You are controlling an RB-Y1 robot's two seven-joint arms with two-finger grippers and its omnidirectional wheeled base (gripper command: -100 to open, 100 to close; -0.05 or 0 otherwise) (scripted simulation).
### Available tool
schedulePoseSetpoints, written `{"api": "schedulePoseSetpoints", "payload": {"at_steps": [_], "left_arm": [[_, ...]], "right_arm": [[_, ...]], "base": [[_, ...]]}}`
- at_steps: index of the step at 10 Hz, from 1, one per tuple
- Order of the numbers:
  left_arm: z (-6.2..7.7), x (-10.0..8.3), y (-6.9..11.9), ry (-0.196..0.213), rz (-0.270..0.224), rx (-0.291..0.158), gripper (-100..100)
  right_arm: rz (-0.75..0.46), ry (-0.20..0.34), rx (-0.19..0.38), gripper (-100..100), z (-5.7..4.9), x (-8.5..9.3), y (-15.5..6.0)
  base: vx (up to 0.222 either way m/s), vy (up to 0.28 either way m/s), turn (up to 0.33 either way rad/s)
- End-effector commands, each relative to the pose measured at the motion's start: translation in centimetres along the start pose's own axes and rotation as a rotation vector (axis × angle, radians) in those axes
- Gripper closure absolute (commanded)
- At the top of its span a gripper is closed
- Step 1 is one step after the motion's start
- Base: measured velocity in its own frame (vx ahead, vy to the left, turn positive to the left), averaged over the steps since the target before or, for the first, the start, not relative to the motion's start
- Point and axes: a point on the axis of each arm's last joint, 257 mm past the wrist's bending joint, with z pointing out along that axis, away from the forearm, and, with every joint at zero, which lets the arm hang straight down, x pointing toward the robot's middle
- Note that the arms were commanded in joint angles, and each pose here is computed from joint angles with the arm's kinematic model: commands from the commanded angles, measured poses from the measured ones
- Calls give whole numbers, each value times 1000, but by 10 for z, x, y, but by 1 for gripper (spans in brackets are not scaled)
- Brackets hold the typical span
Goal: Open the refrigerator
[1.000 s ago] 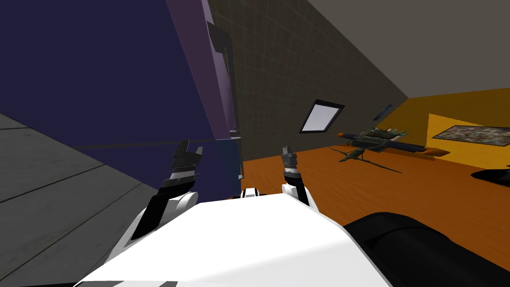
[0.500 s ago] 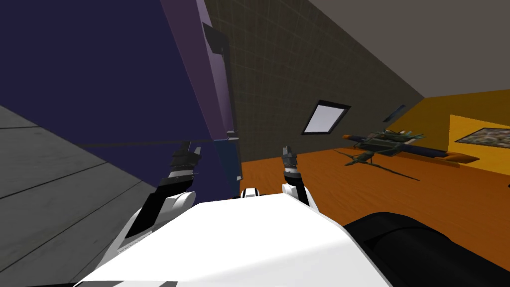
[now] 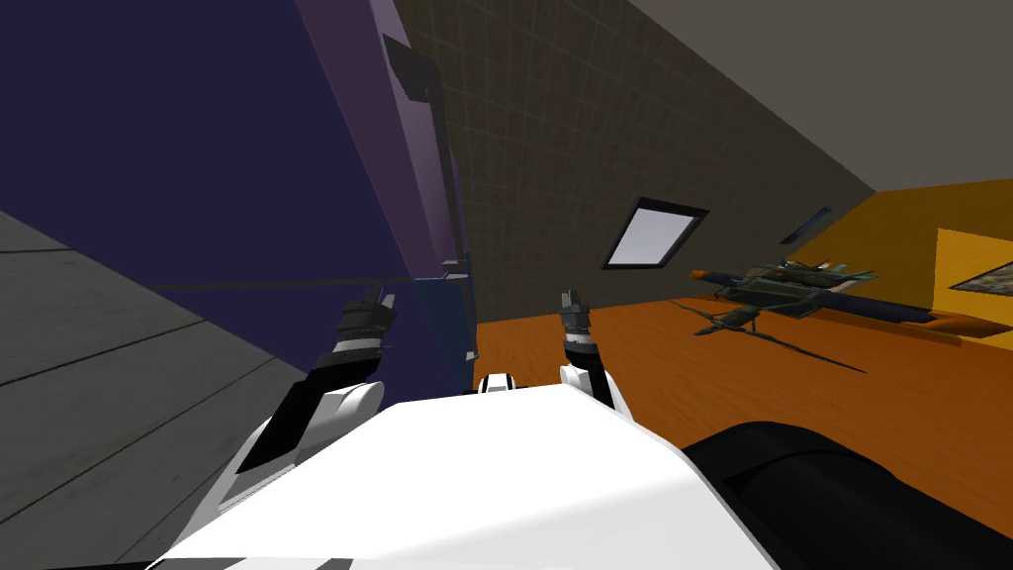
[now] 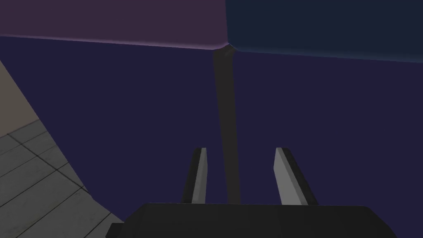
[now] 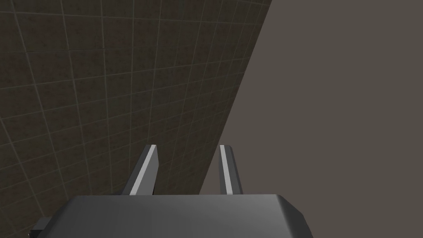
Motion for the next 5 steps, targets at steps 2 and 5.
{"api": "schedulePoseSetpoints", "payload": {"at_steps": [2, 5], "left_arm": [[0, -3, 25, -7, -31, -88, -100], [0, -7, 33, -17, -38, -120, -100]], "right_arm": [[0, 0, 0, 0, 0, 0, 0], [0, 0, 0, 0, 0, 0, 0]], "base": [[24, -69, 63], [27, -61, 35]]}}
